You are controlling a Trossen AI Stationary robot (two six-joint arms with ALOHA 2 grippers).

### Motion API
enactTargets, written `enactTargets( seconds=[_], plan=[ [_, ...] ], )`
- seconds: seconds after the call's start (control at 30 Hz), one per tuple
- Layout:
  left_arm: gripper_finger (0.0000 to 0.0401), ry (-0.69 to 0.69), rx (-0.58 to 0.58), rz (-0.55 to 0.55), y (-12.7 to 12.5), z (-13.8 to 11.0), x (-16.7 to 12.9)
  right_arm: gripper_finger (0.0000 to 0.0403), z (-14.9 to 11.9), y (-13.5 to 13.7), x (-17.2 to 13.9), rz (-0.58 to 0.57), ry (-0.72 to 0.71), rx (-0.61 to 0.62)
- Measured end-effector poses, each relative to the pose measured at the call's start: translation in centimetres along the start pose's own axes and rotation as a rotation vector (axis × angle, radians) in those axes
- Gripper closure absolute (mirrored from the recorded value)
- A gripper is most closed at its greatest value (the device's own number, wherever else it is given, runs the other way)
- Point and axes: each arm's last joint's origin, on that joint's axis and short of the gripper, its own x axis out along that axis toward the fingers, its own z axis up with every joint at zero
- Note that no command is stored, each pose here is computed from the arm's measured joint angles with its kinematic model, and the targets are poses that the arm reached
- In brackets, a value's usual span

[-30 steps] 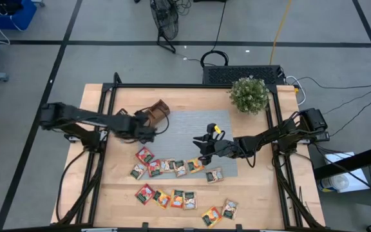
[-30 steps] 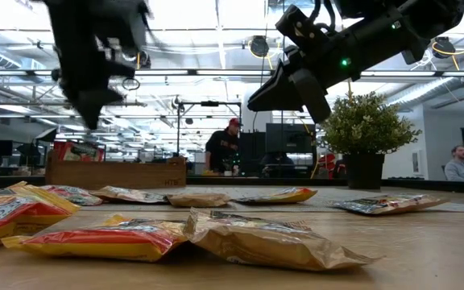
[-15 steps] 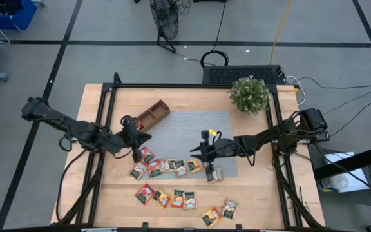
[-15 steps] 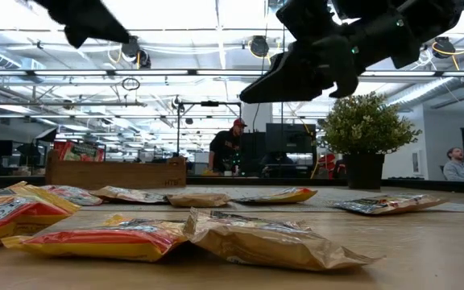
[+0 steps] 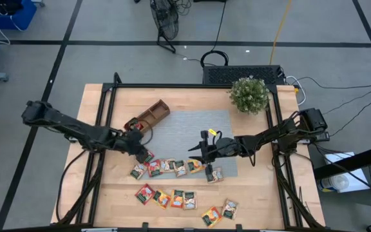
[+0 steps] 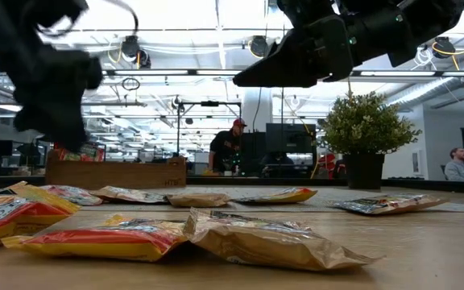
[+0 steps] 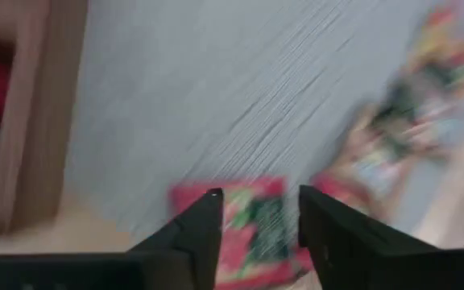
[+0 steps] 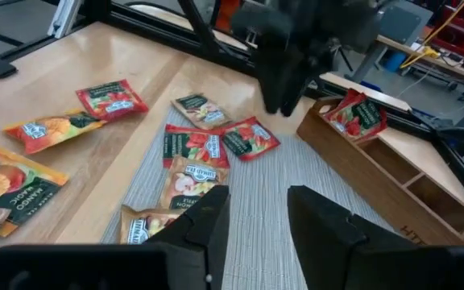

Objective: Pick & Place Tea
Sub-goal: Put the red tea bag into the left section of the wooden organizer

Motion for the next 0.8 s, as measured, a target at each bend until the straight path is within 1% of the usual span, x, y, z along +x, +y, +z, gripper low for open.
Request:
enactTargets(
  seconds=[0.07, 0.13, 0.2, 0.33, 0.53, 0.8],
  plan=[
    [0.0208, 0.082, -0.055, 0.06, 0.5, -0.3, 0.8, 0.0285, 0.0, 0.0, 0.0, 0.0, 0.0, 0.0],
    [0.0197, 0.14, -0.086, 0.117, 0.8, -0.5, 1.6, 0.0285, 0.0, 0.0, 0.0, 0.0, 0.002, 0.0],
    [0.0193, 0.181, -0.1, 0.164, 1.1, -0.7, 2.2, 0.0284, -0.1, 0.0, 0.0, 0.001, 0.007, -0.001],
    [0.0195, 0.237, -0.105, 0.199, 1.3, -1.0, 3.0, 0.0284, -0.1, 0.0, 0.0, 0.002, 0.006, -0.001],
    [0.0207, 0.27, -0.11, 0.203, 1.2, -1.1, 3.4, 0.0284, -0.2, 0.0, 0.0, 0.005, 0.015, -0.003],
    [0.0214, 0.356, -0.054, 0.123, 0.8, -1.2, 3.0, 0.0284, -0.2, 0.1, 0.0, 0.007, 0.021, -0.004]
  ],
)
